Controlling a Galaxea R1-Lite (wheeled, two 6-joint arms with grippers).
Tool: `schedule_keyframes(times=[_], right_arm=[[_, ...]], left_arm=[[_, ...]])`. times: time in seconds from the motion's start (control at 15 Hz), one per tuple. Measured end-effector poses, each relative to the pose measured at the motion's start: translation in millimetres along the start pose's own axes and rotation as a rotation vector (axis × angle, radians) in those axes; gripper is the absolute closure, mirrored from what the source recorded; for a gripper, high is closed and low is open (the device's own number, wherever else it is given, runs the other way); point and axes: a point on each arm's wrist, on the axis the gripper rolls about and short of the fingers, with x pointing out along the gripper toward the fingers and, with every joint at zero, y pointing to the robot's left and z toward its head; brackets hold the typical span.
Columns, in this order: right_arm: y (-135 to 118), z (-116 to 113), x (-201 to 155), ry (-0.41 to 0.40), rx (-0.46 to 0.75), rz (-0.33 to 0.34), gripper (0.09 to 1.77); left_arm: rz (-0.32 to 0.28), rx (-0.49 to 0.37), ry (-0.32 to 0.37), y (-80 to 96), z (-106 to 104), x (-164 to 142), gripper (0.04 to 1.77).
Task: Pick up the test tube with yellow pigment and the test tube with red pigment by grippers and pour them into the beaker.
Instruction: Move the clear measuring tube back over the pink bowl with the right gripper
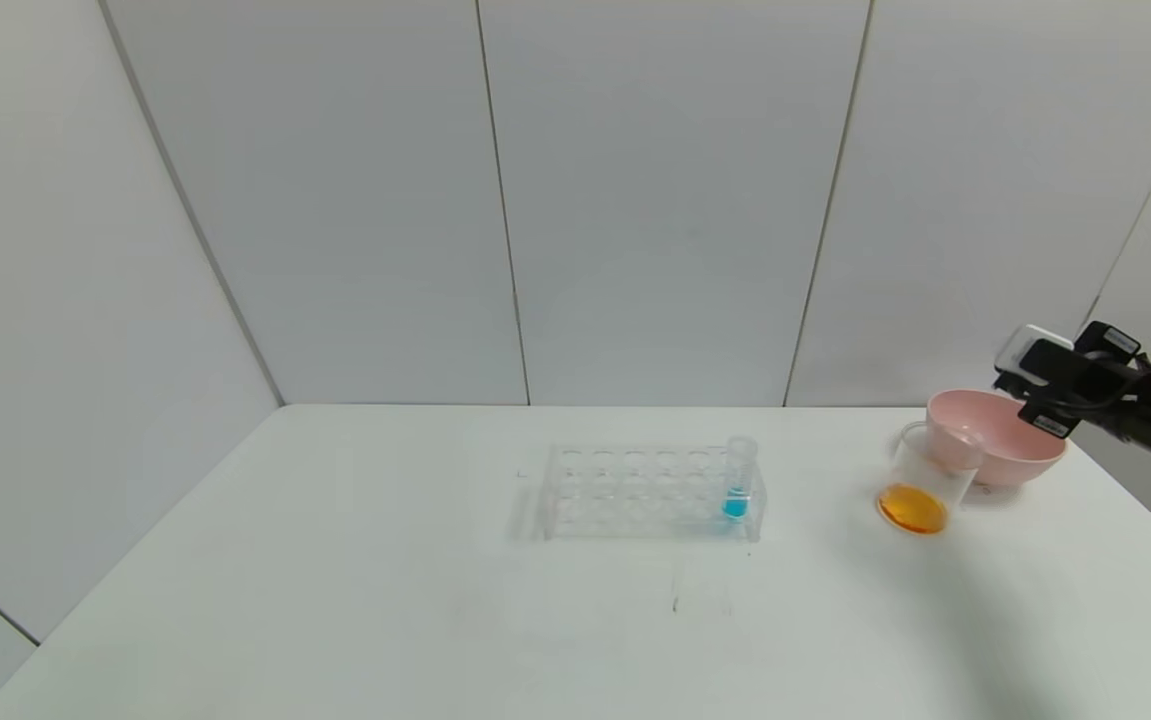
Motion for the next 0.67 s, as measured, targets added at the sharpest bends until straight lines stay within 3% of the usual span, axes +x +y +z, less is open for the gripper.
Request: schedule_keyframes(times=[0.13,0.4,0.53,0.67], right_arm=[[-6.1,6.1,3.7,0.069,0.296,-0.032,1.35],[-10.7,12.3,11.8,0.091,0.793,-0.102,1.35],[-5.6,8.4,15.8,0.136,0.941,-0.144,1.35],[2.7,-0.8,19.9,0.187,0.984,-0.164,1.35]], left_arm=[[0.000,0.000,0.000,0.0,0.0,0.0,0.05],[0.000,0.000,0.000,0.0,0.0,0.0,0.05],[0.000,0.000,0.000,0.0,0.0,0.0,0.05],[0.000,0.000,0.000,0.0,0.0,0.0,0.05]])
